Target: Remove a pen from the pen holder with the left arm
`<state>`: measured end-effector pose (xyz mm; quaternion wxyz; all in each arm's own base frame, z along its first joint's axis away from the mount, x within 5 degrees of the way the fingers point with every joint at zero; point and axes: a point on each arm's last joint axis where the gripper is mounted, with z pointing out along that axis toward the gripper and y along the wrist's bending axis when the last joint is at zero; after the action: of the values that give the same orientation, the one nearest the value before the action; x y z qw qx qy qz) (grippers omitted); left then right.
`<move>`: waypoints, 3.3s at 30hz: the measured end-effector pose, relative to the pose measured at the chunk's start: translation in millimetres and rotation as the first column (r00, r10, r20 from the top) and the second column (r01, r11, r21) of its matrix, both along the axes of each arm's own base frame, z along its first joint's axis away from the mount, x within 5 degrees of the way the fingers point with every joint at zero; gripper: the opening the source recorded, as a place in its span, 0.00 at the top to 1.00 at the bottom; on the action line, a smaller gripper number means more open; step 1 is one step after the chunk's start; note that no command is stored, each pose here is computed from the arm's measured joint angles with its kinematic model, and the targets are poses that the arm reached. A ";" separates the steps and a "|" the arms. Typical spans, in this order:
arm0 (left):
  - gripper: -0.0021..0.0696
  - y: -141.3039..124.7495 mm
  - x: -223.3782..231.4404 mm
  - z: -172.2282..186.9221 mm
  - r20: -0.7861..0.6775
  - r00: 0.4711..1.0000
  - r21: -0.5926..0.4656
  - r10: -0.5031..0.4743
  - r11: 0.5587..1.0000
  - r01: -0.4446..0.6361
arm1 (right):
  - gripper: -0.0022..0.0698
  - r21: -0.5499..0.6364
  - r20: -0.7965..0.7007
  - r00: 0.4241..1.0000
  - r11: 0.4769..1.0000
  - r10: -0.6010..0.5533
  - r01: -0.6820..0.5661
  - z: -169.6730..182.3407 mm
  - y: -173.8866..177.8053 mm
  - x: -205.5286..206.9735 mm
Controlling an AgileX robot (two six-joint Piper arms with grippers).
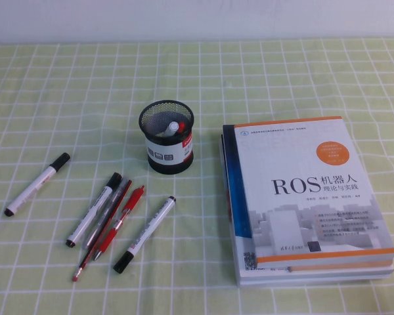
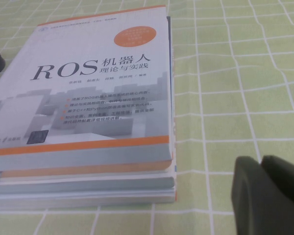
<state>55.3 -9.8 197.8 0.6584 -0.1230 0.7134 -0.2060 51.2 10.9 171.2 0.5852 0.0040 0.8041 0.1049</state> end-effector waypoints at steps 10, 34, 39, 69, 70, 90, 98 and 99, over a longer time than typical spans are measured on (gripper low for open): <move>0.97 -5.5 12.8 58.9 -0.061 0.996 0.201 -0.063 0.977 0.074 | 0.99 0.000 0.000 1.000 1.000 0.000 0.000 0.0 0.0 0.0; 0.97 -69.6 144.7 94.7 -0.275 0.921 0.406 -0.277 0.834 0.373 | 0.99 0.000 0.000 1.000 1.000 0.000 0.000 0.0 0.0 0.0; 0.97 -93.1 153.5 79.0 -0.301 0.897 0.415 -0.324 0.802 0.429 | 0.99 0.000 0.000 1.000 1.000 0.000 0.000 0.0 0.0 0.0; 0.36 -151.0 169.4 -8.4 0.036 0.908 0.598 -0.417 0.737 0.314 | 0.99 0.000 0.000 1.000 1.000 0.000 0.000 0.0 0.0 0.0; 0.36 -152.3 170.9 -12.0 0.036 0.908 0.602 -0.417 0.735 0.314 | 0.99 0.000 0.000 1.000 1.000 0.000 0.000 0.0 0.0 0.0; 0.41 -168.2 220.8 -18.2 0.074 0.919 0.656 -0.388 0.713 0.248 | 0.99 0.000 0.000 1.000 1.000 0.000 0.000 0.0 0.0 0.0; 0.41 -173.4 220.6 -26.9 0.051 0.898 0.684 -0.436 0.670 0.287 | 0.99 0.000 0.000 1.000 1.000 0.000 0.000 0.0 0.0 0.0; 0.41 -173.2 220.9 -27.8 0.048 0.900 0.683 -0.433 0.672 0.287 | 0.99 0.000 0.000 1.000 1.000 0.000 0.000 0.0 0.0 0.0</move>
<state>276.2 -182.9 170.0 0.6745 0.2836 0.6772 -0.0780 51.2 10.9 171.2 0.5852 0.0040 0.8041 0.1049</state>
